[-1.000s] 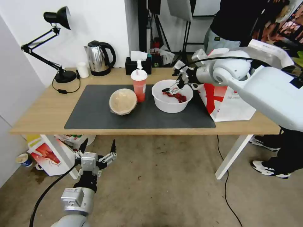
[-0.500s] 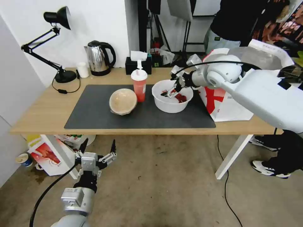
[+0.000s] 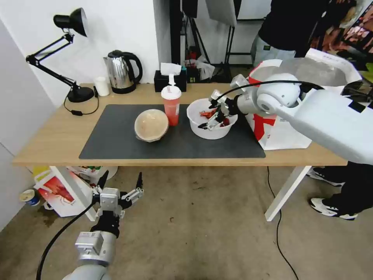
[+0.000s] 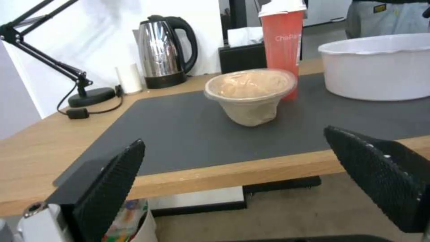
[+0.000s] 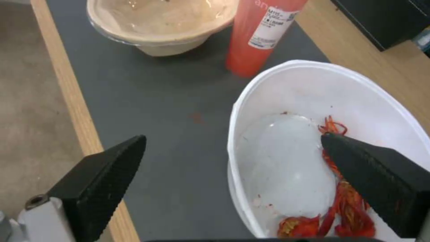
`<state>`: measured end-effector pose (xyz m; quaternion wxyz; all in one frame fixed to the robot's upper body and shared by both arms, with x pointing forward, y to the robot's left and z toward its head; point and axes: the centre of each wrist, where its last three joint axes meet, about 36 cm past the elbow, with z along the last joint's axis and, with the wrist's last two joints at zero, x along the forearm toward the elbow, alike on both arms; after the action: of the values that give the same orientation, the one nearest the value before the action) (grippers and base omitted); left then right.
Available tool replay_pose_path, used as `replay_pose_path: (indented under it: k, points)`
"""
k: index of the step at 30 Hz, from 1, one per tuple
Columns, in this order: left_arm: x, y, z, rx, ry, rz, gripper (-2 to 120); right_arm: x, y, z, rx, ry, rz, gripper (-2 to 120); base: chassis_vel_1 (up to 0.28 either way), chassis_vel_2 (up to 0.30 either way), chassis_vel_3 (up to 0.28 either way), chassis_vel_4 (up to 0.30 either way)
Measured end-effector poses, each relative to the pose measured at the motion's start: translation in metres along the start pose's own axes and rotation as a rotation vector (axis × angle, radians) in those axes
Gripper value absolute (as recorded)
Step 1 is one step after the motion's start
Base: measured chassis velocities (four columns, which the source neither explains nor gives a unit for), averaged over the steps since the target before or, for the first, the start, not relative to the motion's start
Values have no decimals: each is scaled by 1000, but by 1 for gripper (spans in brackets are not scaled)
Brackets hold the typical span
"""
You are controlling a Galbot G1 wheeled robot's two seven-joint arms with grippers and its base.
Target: Pick up the trash from the table and place it into the takeout bag.
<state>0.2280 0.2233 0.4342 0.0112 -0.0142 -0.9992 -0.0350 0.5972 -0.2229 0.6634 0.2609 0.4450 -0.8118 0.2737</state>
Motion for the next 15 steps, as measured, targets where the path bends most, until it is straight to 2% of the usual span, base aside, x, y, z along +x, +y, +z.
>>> replay_pose_path:
  k: [15]
  points:
    - [0, 0, 0, 0, 0, 0, 100, -7, 3, 11, -4, 32, -6, 100, 0, 0, 0, 0]
